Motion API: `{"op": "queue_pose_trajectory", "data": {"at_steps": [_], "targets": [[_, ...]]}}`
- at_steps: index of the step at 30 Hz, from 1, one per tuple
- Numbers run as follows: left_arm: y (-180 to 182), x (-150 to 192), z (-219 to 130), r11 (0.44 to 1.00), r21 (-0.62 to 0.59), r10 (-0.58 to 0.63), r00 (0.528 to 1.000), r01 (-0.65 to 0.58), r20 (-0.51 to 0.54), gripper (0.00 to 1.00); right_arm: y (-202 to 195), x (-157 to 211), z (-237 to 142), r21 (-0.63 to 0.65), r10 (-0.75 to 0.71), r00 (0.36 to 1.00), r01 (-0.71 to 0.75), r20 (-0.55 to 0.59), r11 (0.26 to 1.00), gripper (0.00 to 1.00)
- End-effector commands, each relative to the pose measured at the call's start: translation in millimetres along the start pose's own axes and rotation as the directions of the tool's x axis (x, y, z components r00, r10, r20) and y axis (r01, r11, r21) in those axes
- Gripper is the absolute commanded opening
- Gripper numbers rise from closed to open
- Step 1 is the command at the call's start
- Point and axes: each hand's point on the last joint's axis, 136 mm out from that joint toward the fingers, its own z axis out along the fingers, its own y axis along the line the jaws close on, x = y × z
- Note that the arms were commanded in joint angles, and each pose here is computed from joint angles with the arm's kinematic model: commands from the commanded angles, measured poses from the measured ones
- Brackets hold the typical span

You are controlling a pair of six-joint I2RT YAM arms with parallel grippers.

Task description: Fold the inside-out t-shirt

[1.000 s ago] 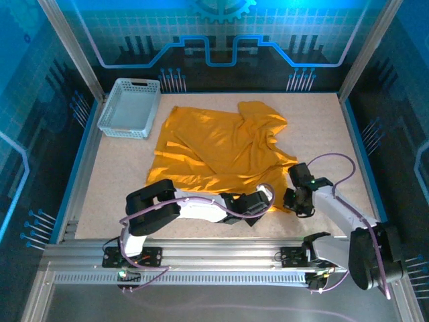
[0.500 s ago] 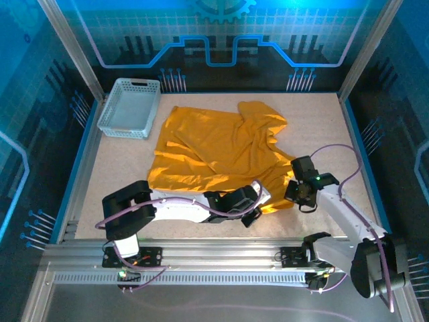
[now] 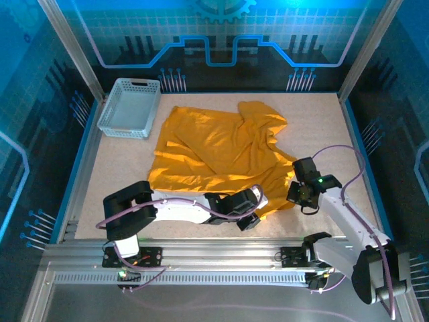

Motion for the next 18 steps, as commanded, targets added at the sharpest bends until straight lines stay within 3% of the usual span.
{"op": "queue_pose_trajectory", "data": {"at_steps": [1, 9, 18], "targets": [[-7.1, -6.2, -3.4, 1.0, 0.001, 0.026, 0.999, -0.027, 0.031, 0.45, -7.9, 1.9, -2.0, 0.025, 0.023, 1.0, -0.024, 0.005, 0.999, 0.09], [-18.9, -20.0, 8.8, 0.998, 0.019, 0.053, 0.998, -0.053, 0.029, 0.39, -4.3, -0.3, 3.6, 0.018, 0.027, 1.0, -0.027, 0.003, 0.999, 0.09], [-23.4, -11.9, 38.2, 0.998, 0.025, 0.062, 0.996, -0.061, -0.066, 0.46, -4.2, -2.5, 3.8, 0.017, 0.025, 1.0, -0.025, 0.012, 1.0, 0.09]]}}
